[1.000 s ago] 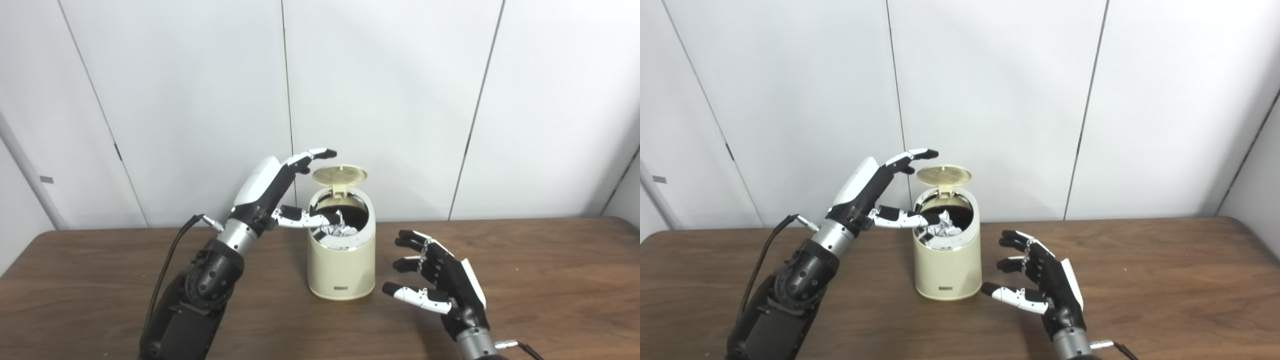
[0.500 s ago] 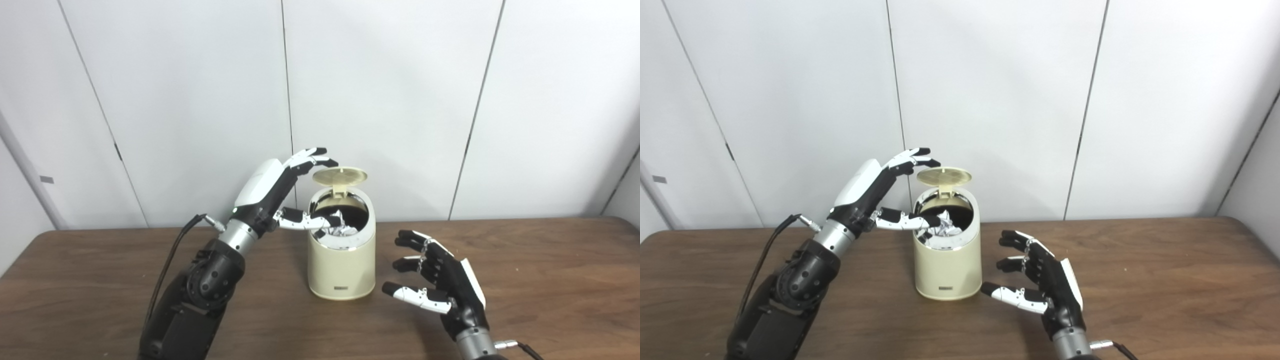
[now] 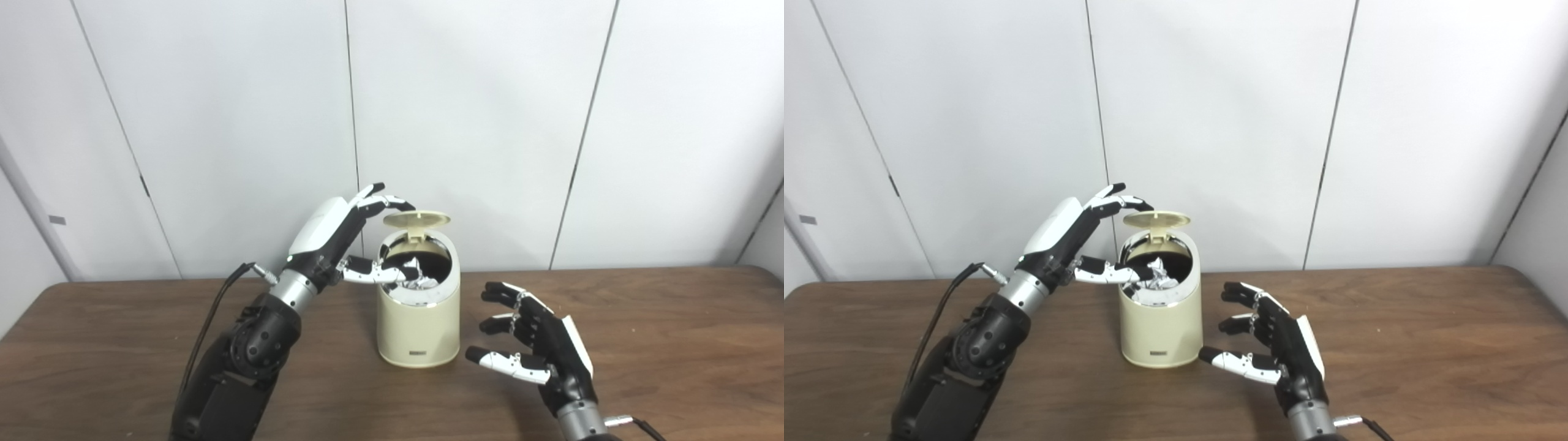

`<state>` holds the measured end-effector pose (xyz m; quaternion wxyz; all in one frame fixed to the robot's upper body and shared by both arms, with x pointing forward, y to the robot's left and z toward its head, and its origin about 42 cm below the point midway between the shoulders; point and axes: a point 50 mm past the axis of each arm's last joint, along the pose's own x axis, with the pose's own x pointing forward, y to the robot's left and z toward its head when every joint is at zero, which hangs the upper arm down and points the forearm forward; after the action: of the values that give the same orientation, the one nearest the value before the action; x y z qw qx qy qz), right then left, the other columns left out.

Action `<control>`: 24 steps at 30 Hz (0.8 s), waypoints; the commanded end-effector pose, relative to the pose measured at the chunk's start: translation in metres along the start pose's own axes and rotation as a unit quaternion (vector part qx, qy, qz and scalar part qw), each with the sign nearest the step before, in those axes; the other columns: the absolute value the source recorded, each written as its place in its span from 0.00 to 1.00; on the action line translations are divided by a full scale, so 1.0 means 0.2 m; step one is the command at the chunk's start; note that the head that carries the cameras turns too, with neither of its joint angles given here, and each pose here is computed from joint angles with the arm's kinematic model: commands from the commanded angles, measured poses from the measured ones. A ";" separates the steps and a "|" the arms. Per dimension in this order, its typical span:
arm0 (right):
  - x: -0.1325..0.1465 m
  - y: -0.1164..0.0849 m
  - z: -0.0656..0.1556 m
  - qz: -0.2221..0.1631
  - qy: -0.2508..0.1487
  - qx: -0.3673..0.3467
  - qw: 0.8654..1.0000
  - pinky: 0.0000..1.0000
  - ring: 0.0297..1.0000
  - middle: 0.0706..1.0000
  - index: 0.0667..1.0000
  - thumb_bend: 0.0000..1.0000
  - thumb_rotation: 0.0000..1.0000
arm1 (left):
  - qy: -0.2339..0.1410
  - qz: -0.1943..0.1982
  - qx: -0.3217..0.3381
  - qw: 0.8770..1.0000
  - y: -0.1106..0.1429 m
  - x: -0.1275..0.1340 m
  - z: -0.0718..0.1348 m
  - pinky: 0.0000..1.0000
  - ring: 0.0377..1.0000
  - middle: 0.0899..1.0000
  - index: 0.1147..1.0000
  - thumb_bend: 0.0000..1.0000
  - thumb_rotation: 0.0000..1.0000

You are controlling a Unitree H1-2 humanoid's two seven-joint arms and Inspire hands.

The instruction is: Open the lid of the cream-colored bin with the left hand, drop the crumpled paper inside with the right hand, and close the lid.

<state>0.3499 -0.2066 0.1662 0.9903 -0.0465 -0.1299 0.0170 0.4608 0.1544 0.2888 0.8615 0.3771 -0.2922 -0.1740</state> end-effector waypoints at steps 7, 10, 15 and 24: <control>0.05 0.01 0.10 -0.003 -0.037 -0.001 0.999 0.58 0.53 0.72 0.70 0.73 0.03 | -0.035 0.016 0.016 0.999 0.11 0.07 0.09 0.87 0.98 0.80 0.74 0.78 0.23; 0.05 0.01 0.10 -0.003 -0.037 -0.001 0.999 0.56 0.53 0.72 0.70 0.73 0.04 | -0.038 0.015 0.014 0.999 0.11 0.06 0.09 0.86 0.97 0.80 0.73 0.79 0.22; 0.05 0.01 0.11 -0.005 -0.037 -0.002 0.999 0.56 0.52 0.71 0.69 0.73 0.06 | -0.042 0.012 0.014 0.999 0.10 0.05 0.09 0.87 0.97 0.79 0.73 0.79 0.24; 0.06 0.01 0.11 -0.008 -0.036 -0.006 0.999 0.56 0.51 0.71 0.71 0.74 0.06 | -0.045 0.004 0.013 0.999 0.09 0.03 0.09 0.86 0.96 0.79 0.72 0.80 0.28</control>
<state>0.3502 -0.2070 0.1659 0.9918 -0.0519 -0.1163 0.0061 0.4564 0.1537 0.2889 0.8557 0.3816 -0.2928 -0.1909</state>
